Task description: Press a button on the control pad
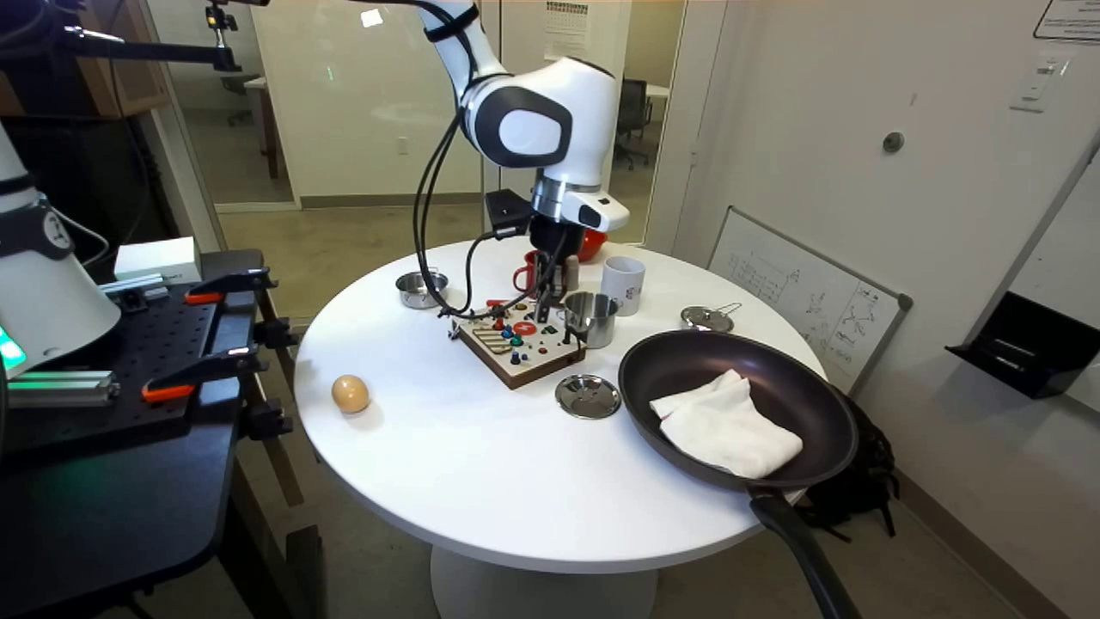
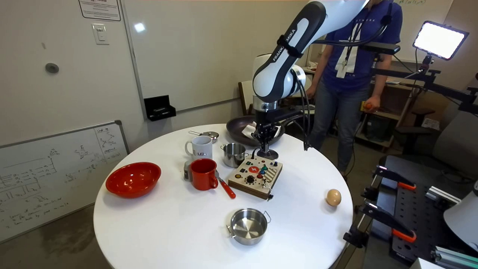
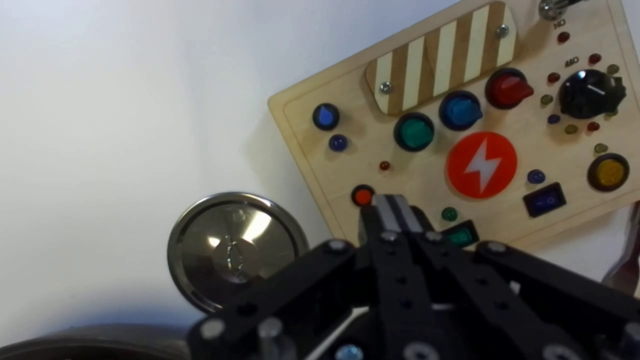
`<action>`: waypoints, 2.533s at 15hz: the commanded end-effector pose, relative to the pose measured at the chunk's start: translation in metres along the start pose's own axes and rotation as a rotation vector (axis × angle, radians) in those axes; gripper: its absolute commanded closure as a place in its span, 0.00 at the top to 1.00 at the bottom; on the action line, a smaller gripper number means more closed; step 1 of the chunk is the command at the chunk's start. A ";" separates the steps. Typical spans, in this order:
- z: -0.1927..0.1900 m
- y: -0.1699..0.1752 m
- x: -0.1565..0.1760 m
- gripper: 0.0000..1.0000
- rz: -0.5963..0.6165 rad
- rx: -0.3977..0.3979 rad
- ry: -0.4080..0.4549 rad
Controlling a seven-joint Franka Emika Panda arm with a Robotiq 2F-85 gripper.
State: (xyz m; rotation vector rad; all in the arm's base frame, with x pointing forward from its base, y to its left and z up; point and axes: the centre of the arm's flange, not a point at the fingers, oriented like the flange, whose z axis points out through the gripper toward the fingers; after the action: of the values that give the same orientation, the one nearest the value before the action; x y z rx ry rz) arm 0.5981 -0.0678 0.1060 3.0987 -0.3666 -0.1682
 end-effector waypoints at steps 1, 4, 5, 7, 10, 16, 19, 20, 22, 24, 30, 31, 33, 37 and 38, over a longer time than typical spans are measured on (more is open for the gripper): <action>0.008 -0.003 0.015 0.01 -0.007 0.022 -0.025; 0.012 -0.004 0.019 0.01 -0.007 0.021 -0.034; 0.014 -0.004 0.021 0.01 -0.006 0.022 -0.037; 0.017 -0.004 0.024 0.01 0.002 0.017 -0.048; 0.021 -0.001 0.026 0.01 0.008 0.016 -0.062; 0.028 0.003 0.031 0.01 0.017 0.021 -0.078; 0.031 0.003 0.032 0.01 0.020 0.024 -0.083; 0.032 0.003 0.032 0.01 0.022 0.025 -0.085; 0.035 0.003 0.032 0.01 0.023 0.026 -0.089; 0.038 0.003 0.033 0.01 0.024 0.026 -0.094; 0.043 0.003 0.034 0.01 0.025 0.026 -0.104; 0.044 0.003 0.034 0.01 0.026 0.026 -0.105; 0.046 0.003 0.034 0.01 0.026 0.025 -0.109; 0.050 0.003 0.034 0.01 0.027 0.025 -0.119; 0.051 0.003 0.034 0.01 0.027 0.025 -0.122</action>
State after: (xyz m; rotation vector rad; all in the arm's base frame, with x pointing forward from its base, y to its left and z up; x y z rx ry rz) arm 0.6167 -0.0782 0.0572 3.0930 -0.4107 -0.3270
